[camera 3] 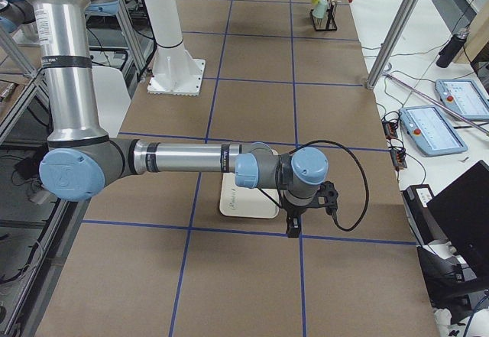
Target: Left arm grabs green cup and hands to right arm on tray
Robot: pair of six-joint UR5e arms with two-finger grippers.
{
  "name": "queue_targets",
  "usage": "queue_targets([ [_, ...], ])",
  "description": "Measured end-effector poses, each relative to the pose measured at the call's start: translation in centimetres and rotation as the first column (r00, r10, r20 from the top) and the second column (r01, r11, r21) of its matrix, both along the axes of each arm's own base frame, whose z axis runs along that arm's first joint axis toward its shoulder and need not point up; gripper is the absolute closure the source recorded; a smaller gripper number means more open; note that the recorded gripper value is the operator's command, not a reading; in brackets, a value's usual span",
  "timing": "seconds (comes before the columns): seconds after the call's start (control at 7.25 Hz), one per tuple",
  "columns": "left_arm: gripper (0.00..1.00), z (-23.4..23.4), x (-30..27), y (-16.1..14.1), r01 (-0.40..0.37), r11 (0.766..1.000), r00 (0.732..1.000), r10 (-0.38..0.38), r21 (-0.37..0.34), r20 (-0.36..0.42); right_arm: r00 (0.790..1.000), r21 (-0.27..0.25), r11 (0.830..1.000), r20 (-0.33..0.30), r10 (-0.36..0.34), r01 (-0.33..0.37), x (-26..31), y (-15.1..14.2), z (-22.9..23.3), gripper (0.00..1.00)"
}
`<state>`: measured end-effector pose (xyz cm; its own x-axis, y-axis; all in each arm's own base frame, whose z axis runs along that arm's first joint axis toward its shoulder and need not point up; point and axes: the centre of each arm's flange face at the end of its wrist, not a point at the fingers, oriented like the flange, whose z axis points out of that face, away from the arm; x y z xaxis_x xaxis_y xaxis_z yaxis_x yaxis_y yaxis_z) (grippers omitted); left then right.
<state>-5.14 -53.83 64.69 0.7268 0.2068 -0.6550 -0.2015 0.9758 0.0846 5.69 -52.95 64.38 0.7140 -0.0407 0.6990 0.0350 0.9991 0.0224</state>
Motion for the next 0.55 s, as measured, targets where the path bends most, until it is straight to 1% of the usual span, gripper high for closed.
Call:
queue_targets([
  [0.28,0.0,-0.2,0.0,-0.1,0.0,1.0,1.0,0.0,0.002,0.0,1.0,-0.001,1.0,0.0,0.001,-0.001,0.0,0.1,0.0,0.0],
  [0.41,0.0,-0.7,0.1,-0.6,0.001,1.0,1.0,-0.001,0.008,0.001,1.0,-0.003,1.0,0.0,0.002,-0.002,0.0,0.1,0.1,0.0],
  [0.55,0.0,-2.0,0.2,-1.7,0.002,1.0,1.0,-0.002,0.022,0.003,1.0,-0.004,1.0,0.0,0.003,-0.003,0.0,0.0,0.0,0.0],
])
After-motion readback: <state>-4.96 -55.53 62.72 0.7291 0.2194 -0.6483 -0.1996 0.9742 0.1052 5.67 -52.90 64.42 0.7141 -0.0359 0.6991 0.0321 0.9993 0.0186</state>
